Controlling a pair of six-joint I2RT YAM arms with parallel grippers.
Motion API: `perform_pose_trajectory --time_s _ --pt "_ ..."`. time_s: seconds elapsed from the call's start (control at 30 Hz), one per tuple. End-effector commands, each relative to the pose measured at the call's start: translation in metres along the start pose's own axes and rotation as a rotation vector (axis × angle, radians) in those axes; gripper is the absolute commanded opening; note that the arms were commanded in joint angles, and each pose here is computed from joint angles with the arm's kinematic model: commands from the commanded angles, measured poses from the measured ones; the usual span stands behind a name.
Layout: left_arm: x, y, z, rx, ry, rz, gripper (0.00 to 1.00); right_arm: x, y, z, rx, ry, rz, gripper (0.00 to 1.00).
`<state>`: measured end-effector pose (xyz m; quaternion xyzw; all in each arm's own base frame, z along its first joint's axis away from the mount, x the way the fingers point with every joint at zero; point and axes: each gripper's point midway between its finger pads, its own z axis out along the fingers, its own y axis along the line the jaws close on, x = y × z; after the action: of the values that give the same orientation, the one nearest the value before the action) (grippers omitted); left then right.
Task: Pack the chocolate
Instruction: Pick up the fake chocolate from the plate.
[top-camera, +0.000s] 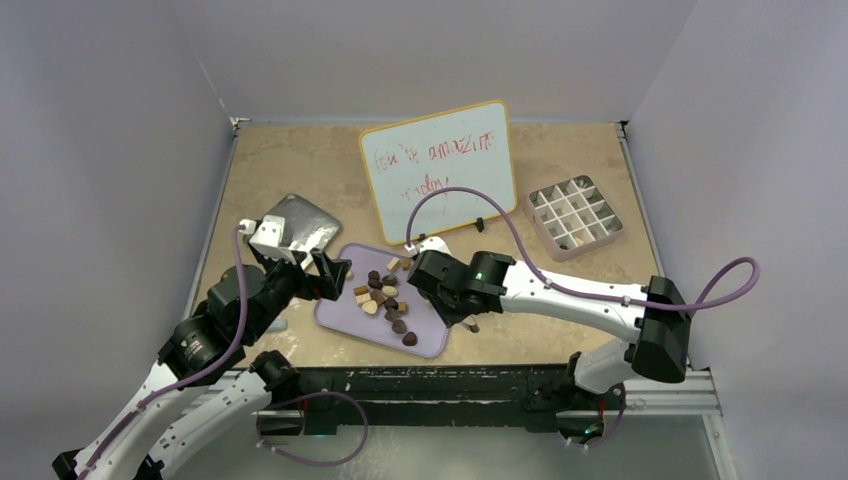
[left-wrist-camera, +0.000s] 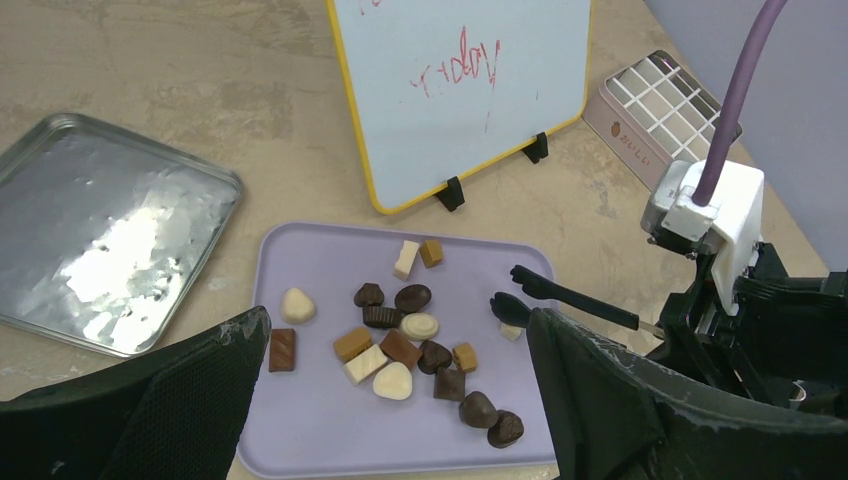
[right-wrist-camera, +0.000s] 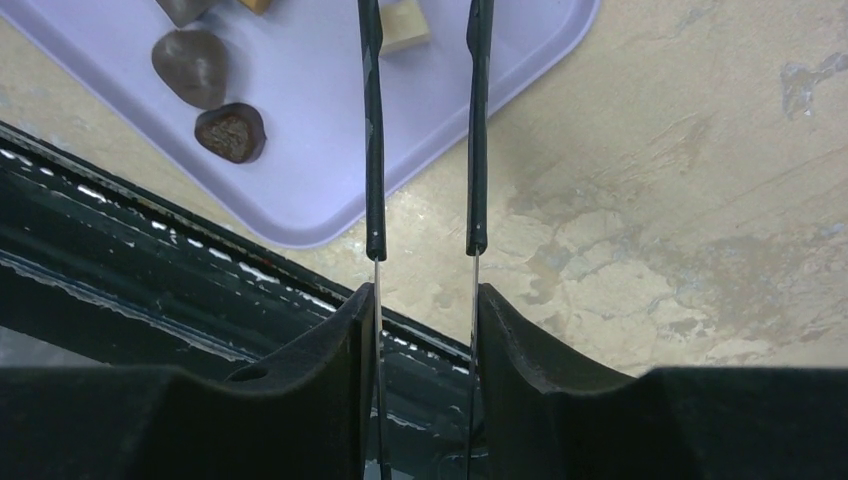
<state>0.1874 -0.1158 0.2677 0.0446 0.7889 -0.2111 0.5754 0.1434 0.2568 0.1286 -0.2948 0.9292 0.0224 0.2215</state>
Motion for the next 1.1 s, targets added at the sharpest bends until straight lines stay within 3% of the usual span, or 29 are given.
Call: perform_pose_trajectory --time_s 0.0,0.67,1.07 --pt "-0.001 0.000 0.002 -0.003 -0.005 0.017 1.00 0.011 -0.005 -0.001 -0.004 0.028 -0.035 0.41" --pt "0.001 0.000 0.005 -0.009 0.005 0.025 1.00 0.020 0.006 0.008 -0.050 0.090 -0.093 0.39" --pt "0.000 0.001 0.003 -0.008 0.000 0.019 1.00 0.013 0.004 0.005 -0.020 0.094 -0.073 0.12"
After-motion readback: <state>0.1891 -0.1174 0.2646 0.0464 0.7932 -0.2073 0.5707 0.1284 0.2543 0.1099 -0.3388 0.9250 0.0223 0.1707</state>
